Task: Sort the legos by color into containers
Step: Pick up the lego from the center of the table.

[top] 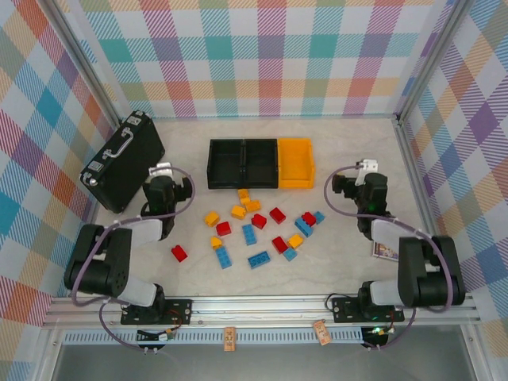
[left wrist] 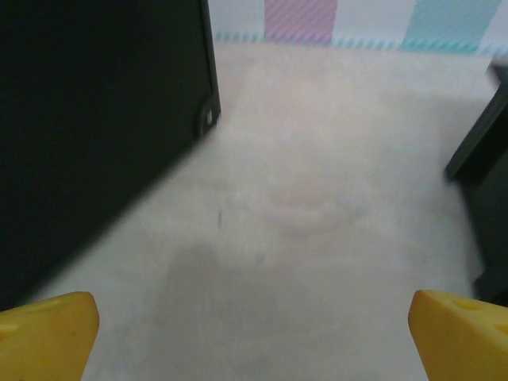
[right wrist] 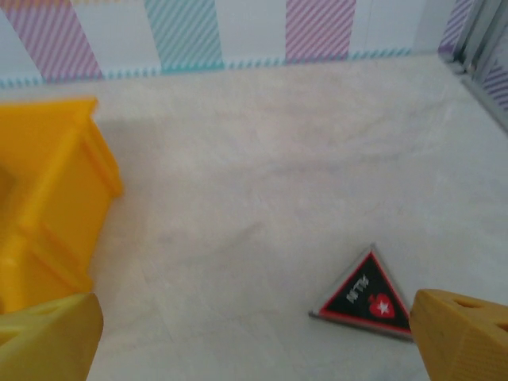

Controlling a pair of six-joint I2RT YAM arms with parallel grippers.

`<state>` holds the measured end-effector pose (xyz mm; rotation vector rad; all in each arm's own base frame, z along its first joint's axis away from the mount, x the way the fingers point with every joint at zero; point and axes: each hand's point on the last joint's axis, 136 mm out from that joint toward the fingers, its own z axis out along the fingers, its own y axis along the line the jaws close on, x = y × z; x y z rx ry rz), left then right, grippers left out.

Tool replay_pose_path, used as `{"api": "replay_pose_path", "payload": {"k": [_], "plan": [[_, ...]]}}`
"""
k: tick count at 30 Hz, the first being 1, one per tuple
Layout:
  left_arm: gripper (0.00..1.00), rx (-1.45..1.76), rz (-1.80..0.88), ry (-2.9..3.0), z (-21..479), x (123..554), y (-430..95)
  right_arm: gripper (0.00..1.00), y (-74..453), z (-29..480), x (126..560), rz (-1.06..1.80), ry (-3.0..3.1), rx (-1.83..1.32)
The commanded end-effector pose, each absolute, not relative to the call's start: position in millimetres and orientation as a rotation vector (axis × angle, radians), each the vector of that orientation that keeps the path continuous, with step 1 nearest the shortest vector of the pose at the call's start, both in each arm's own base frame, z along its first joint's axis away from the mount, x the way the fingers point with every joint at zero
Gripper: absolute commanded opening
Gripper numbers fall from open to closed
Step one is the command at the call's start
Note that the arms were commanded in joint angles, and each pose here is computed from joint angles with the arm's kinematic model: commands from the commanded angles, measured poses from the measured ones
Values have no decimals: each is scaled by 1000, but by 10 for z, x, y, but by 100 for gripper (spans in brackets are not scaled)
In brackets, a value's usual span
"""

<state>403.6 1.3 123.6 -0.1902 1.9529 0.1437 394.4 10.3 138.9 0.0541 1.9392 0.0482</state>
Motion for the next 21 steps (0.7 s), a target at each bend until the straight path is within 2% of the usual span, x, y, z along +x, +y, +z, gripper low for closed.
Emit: {"api": "replay_pose_path", "payload": {"k": [1, 6, 8, 10, 12, 16, 21], "plan": [[99, -249, 130, 1941, 1582, 4023, 76, 99, 189, 1619, 3900, 150, 1955, 84], [100, -437, -132, 1969, 1903, 3962, -97, 99, 454, 2008, 3811, 446, 2004, 209], [100, -609, -247, 2019, 1862, 3850, -133, 99, 491, 1987, 3725, 572, 2080, 407], [100, -586, -366, 2077, 1840, 3809, -314, 99, 645, 2039, 3718, 702, 2100, 400], [100, -631, -449, 2128, 1766, 3715, -411, 88, 890, 2093, 3694, 858, 2131, 316], [82, -586, -612, 2242, 1626, 3507, -709, 79, 1088, 1996, 3602, 848, 2208, 280], [61, -492, -674, 2448, 1384, 3101, -1058, 64, 1480, 1660, 3370, 703, 2518, 14]]}}
